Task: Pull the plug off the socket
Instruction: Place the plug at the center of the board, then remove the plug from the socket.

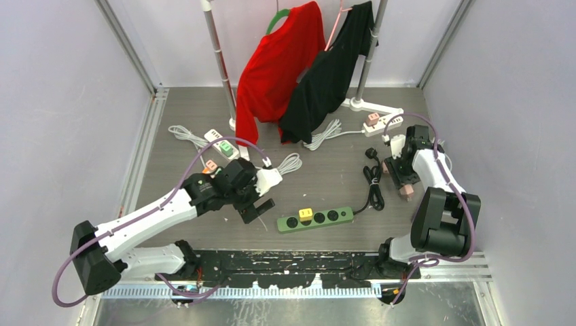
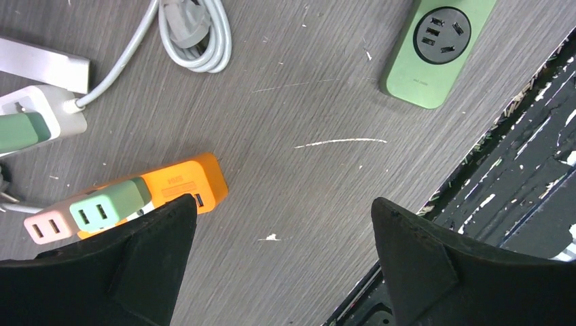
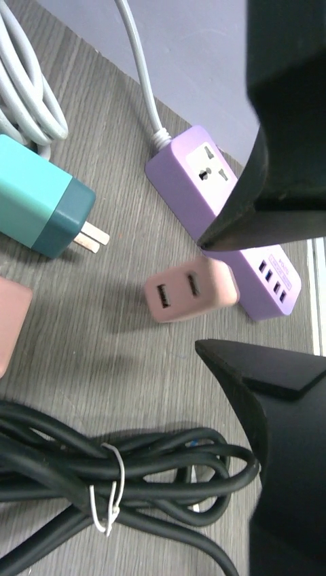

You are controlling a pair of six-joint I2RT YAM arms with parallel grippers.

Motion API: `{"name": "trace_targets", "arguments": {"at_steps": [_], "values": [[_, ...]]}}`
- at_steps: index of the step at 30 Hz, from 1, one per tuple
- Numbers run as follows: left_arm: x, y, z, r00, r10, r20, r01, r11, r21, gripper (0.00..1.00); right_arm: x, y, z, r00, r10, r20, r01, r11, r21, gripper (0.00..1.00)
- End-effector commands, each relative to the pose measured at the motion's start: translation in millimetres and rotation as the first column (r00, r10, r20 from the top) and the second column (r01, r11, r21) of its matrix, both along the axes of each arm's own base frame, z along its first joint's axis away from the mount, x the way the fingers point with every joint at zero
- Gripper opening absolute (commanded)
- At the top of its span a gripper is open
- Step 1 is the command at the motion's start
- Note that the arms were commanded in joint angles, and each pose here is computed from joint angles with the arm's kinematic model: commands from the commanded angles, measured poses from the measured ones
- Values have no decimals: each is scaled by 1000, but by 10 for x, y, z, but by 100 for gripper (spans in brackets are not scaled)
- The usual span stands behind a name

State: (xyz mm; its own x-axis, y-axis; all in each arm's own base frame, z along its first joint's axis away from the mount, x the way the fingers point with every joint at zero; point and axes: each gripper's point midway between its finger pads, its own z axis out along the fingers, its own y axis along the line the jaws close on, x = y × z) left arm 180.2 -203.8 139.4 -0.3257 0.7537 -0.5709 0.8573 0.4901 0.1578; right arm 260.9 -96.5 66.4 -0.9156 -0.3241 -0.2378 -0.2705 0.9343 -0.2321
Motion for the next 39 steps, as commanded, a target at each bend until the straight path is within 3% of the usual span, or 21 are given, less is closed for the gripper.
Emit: {"name": "trace_targets", "arguments": {"at_steps": [1, 4, 11, 15, 25, 27, 30, 34, 37, 39], "values": [[95, -6, 164, 997, 9, 76, -5, 998, -56, 99, 51, -126, 37, 999, -40, 27, 41, 998, -53, 61], [111, 6, 188, 997, 18, 80, -12, 998, -69, 98, 61, -120, 65, 998, -41, 37, 43, 998, -48, 69], [115, 12, 173, 997, 20, 69, -15, 997, -74, 98, 99, 37, 160, 997, -5, 76, 2, 1000, 31, 74], [121, 14, 172, 997, 19, 70, -13, 997, -79, 98, 86, 292, 239, 992, 73, 106, -88, 985, 148, 79], [140, 18, 160, 997, 12, 81, -5, 996, -89, 97, -47, 1019, 687, 893, 294, 341, -413, 835, 364, 80], [125, -1, 157, 997, 0, 75, 7, 995, -95, 97, -122, 1198, 793, 849, 342, 403, -498, 772, 394, 80], [102, -28, 175, 997, -19, 75, 27, 993, -114, 96, -320, 1511, 963, 751, 431, 500, -648, 625, 436, 80], [56, -94, 256, 996, -42, 75, 54, 985, -166, 96, -612, 1895, 1221, 549, 521, 654, -835, 357, 417, 81], [-65, -319, 522, 996, -78, 52, 90, 941, -325, 95, -851, 2110, 1415, 367, 541, 757, -929, 164, 332, 96], [-191, -457, 772, 992, -121, 41, 127, 889, -440, 95, -904, 2217, 1564, 251, 525, 813, -966, 77, 248, 100]]}}
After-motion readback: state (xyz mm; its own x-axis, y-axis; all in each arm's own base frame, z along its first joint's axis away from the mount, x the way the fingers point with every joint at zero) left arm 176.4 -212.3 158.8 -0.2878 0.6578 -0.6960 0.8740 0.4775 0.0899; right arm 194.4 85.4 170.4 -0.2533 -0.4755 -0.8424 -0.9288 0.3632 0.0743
